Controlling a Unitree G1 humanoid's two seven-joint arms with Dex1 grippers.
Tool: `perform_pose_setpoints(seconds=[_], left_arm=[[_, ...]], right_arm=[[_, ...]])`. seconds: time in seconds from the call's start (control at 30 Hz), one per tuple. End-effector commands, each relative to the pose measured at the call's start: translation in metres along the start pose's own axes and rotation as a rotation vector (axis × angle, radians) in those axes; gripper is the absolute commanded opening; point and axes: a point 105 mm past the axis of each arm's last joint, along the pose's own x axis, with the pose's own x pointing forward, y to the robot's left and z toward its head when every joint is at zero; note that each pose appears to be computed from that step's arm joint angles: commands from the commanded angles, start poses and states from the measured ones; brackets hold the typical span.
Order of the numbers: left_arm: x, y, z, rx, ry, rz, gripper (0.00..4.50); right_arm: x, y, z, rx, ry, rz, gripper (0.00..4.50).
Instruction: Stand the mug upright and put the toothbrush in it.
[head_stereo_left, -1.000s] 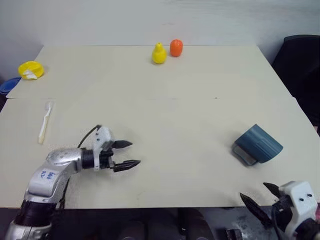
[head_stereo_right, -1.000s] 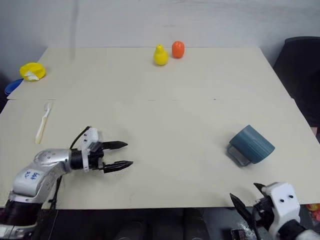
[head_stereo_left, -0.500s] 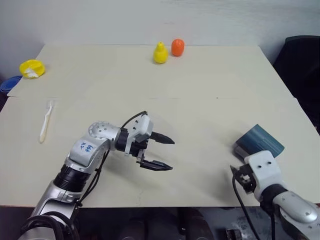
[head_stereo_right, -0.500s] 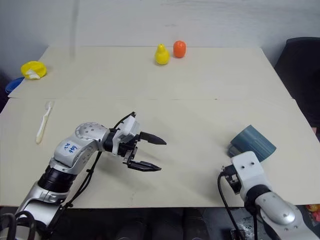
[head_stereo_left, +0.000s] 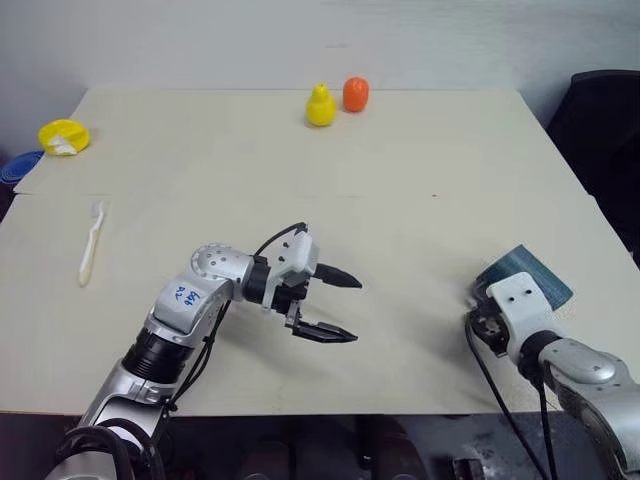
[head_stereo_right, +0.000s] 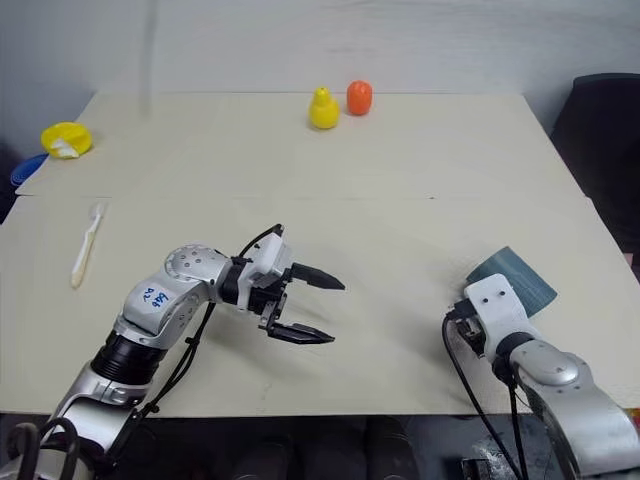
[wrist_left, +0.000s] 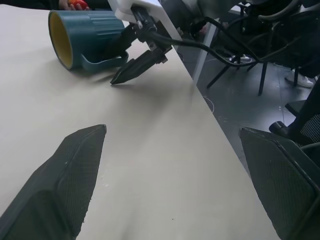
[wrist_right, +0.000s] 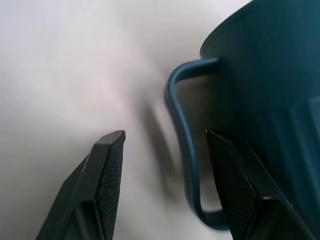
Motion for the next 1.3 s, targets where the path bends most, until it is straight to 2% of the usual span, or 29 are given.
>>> perform_pose_setpoints(seconds=[0.03,0.23,0.4,0.5,0.57,0.6,0.7,0.83,0.9,1.0,1.2,1.3], left_arm=[[-0.002,0.002,0.010,0.056,-0.009,0.016,4.50],[-0.003,0.006,0.012,0.068,-0.010,0.040,4.50],[-0.008,0.007,0.011,0.063,-0.003,0.065,4.50],[-0.028,0.016,0.012,0.040,-0.009,0.199,4.50],[-0.063,0.025,0.015,-0.018,-0.046,0.390,4.50],[-0.075,0.026,0.015,-0.039,-0.055,0.451,4.50],[-0.108,0.016,0.008,-0.070,-0.015,0.594,4.50],[-0.146,-0.007,-0.003,-0.100,0.062,0.768,4.50],[-0.152,-0.015,-0.003,-0.103,0.075,0.809,4.50],[-0.154,-0.020,-0.003,-0.095,0.088,0.848,4.50],[-0.149,-0.018,0.004,-0.069,0.099,0.842,4.50],[-0.148,-0.013,0.004,-0.059,0.113,0.822,4.50]], right_arm=[[0.005,-0.004,-0.003,0.024,0.007,0.027,2.08],[0.008,-0.006,-0.002,0.032,-0.002,0.043,0.07],[0.013,-0.001,0.008,0.004,-0.055,0.060,0.02],[0.022,0.022,0.060,0.039,-0.292,0.140,0.02],[0.027,0.058,0.111,0.102,-0.515,0.286,0.02],[0.026,0.070,0.127,0.118,-0.585,0.334,0.02],[0.036,0.097,0.159,0.132,-0.702,0.407,0.02],[0.042,0.149,0.197,0.151,-0.851,0.596,0.02],[0.036,0.164,0.207,0.223,-0.924,0.708,0.02],[0.036,0.181,0.210,0.316,-0.962,0.826,0.02],[0.031,0.216,0.201,0.329,-0.956,0.990,0.02],[0.038,0.220,0.185,0.411,-0.860,1.039,0.02]])
